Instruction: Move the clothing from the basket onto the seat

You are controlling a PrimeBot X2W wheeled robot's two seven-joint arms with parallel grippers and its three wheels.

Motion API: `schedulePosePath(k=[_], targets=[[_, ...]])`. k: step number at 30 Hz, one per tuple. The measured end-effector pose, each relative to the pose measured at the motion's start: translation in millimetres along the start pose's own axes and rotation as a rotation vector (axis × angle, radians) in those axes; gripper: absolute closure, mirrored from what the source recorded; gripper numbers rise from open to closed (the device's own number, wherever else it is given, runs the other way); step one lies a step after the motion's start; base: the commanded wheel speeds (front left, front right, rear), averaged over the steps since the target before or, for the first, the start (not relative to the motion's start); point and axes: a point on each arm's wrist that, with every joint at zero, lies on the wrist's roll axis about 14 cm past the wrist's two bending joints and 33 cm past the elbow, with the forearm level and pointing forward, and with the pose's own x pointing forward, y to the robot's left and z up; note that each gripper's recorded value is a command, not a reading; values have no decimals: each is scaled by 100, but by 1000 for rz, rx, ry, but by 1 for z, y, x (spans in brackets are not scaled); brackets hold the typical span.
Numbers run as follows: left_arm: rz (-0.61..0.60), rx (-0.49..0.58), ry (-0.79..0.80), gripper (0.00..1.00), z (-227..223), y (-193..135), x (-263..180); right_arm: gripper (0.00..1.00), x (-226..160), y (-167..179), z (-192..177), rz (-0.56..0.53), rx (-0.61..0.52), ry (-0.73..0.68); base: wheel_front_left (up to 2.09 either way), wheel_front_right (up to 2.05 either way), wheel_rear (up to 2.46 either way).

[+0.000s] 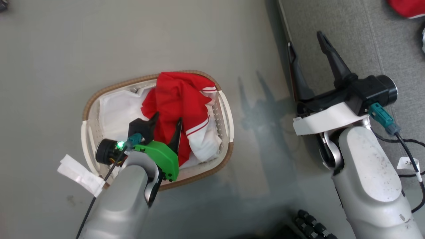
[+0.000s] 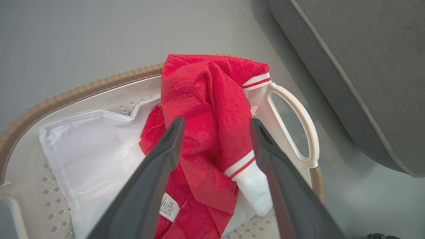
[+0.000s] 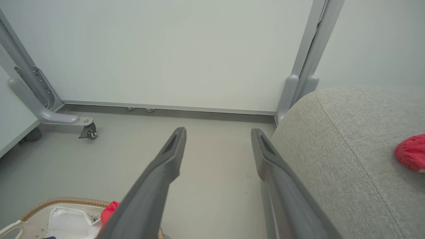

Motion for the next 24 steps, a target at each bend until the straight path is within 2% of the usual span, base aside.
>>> schedulePosePath(k=[10, 14, 24], targets=[[-29, 26, 117, 0, -32, 10, 40, 0, 16, -3, -24, 13, 0, 22, 0, 0, 0], [1, 19, 209, 0, -58, 22, 47, 0, 16, -7, -39, 5, 8, 52, 0, 0, 0], [60, 71, 287, 0, -80, 47, 66, 0, 13, -21, -59, -28, 9, 95, 0, 0, 0]])
